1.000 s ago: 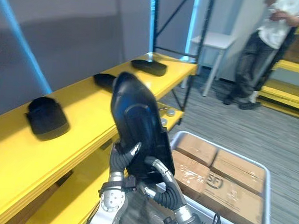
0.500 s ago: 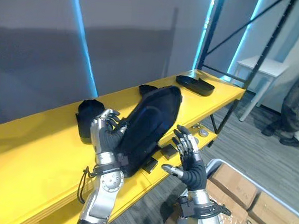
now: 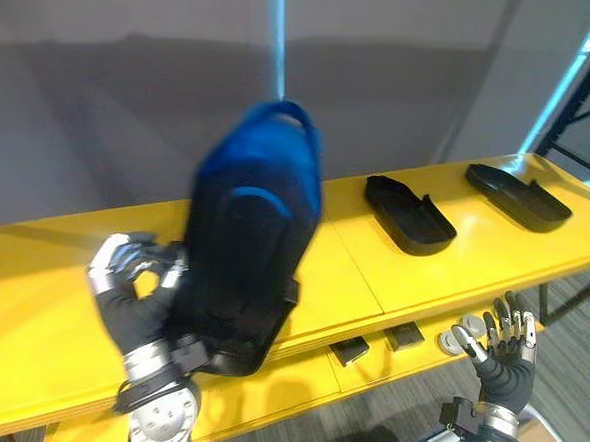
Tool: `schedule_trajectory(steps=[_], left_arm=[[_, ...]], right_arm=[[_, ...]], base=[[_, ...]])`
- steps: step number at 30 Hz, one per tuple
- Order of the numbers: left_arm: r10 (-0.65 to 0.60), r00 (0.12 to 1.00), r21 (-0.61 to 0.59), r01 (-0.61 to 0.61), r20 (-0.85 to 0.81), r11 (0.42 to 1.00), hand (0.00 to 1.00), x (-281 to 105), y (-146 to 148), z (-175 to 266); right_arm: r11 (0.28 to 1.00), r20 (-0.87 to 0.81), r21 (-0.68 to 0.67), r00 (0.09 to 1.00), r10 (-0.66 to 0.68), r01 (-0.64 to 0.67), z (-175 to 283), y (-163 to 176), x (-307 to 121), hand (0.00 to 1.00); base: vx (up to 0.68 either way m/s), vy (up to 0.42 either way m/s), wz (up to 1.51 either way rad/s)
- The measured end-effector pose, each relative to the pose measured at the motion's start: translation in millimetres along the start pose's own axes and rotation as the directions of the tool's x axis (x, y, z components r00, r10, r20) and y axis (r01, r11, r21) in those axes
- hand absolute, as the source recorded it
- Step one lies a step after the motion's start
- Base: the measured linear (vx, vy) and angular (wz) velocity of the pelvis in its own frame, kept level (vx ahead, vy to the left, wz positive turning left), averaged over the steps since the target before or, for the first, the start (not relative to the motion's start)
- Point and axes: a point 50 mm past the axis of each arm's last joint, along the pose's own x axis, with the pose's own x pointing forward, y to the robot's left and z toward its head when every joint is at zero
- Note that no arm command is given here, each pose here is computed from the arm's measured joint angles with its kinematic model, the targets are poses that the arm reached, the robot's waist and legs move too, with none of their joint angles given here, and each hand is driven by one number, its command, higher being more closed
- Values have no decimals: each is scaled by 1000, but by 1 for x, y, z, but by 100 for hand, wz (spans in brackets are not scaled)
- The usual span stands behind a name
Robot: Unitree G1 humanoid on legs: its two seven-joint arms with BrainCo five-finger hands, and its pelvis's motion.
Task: Walk over and take plastic housings, then place them on the shelf
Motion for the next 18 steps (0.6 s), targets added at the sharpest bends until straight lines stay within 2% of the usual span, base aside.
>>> schedule_trajectory(steps=[5,9,11,14,18], left_arm=[[0,998,-132,-7,-56,991,100,-1,-6,-2],[-10,998,-134,2,-65,991,100,-1,-6,-5],[-52,998,-121,48,-26,991,100,9,-8,-8],[-46,998,-90,42,-34,995,100,11,-2,-13],[-144,988,-63,140,-48,988,100,13,-6,-18]], right_arm=[[997,-1,22,998,-70,70,-4,-7,9,0],[997,-20,25,997,-72,72,-10,-5,12,0],[994,-28,69,996,-81,83,-12,1,13,0],[992,-50,113,997,-54,60,-20,12,20,0],[989,-79,147,997,-8,19,-25,21,17,0]], base=[[15,-7,162],[87,147,115],[-15,162,99],[58,110,-20],[50,420,-19]])
